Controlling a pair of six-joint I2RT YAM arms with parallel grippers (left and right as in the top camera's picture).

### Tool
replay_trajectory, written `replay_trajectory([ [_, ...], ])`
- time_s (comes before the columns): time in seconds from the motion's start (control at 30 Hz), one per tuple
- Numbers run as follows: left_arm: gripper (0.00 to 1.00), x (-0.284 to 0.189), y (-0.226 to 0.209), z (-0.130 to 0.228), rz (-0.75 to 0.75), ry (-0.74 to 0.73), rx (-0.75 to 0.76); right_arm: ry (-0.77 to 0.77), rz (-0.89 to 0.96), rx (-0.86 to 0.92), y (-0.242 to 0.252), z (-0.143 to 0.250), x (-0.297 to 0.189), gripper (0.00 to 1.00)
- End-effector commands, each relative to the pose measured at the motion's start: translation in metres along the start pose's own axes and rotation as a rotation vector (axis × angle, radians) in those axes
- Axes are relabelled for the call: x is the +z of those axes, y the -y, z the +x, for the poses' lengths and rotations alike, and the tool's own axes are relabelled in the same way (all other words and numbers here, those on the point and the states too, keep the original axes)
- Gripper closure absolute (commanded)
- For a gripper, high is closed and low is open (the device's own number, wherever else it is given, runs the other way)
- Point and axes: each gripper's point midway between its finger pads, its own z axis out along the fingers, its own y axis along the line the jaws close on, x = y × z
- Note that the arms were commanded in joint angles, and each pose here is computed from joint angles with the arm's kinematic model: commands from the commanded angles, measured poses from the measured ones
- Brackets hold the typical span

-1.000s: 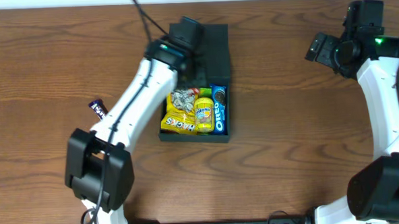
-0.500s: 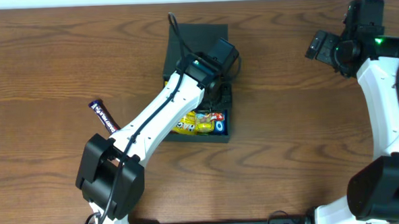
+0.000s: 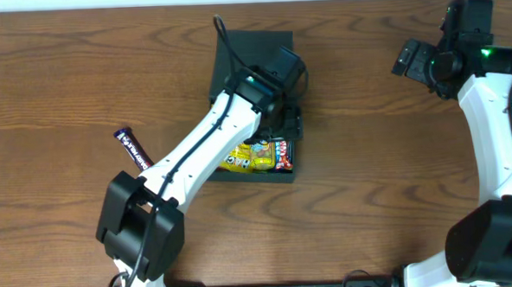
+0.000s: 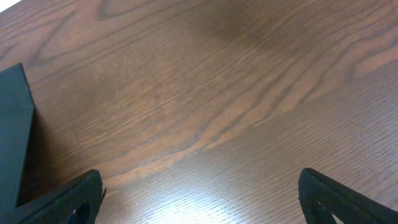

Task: Pack container
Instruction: 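Withdraw the left gripper and grasp the Dairy Milk bar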

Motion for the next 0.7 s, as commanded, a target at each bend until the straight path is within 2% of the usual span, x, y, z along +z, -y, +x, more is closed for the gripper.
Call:
replay_trajectory([
  [0.0,0.33,-0.046,-0.030,-0.024,-0.065,0.141,-0.031,0.019,0.000,-0.004,0.002,-0.007,-0.004,0.01],
  [0.13,0.32,-0.114,-0.116,-0.036,-0.321,0.316,-0.177,0.026,-0.002,-0.004,0.001,-0.008,-0.004,0.01],
  [0.3,0.32,-0.168,-0.201,-0.007,-0.485,0.367,-0.526,0.034,-0.006,-0.003,0.000,-0.010,-0.004,0.01],
  [0.5,0.33,-0.136,-0.251,0.029,-0.575,0.274,-0.814,0.044,-0.009,-0.002,-0.001,-0.013,-0.004,0.01],
  [0.67,0.33,-0.097,-0.283,0.046,-0.632,0.210,-0.830,0.042,-0.008,-0.002,-0.001,-0.012,-0.004,0.01],
])
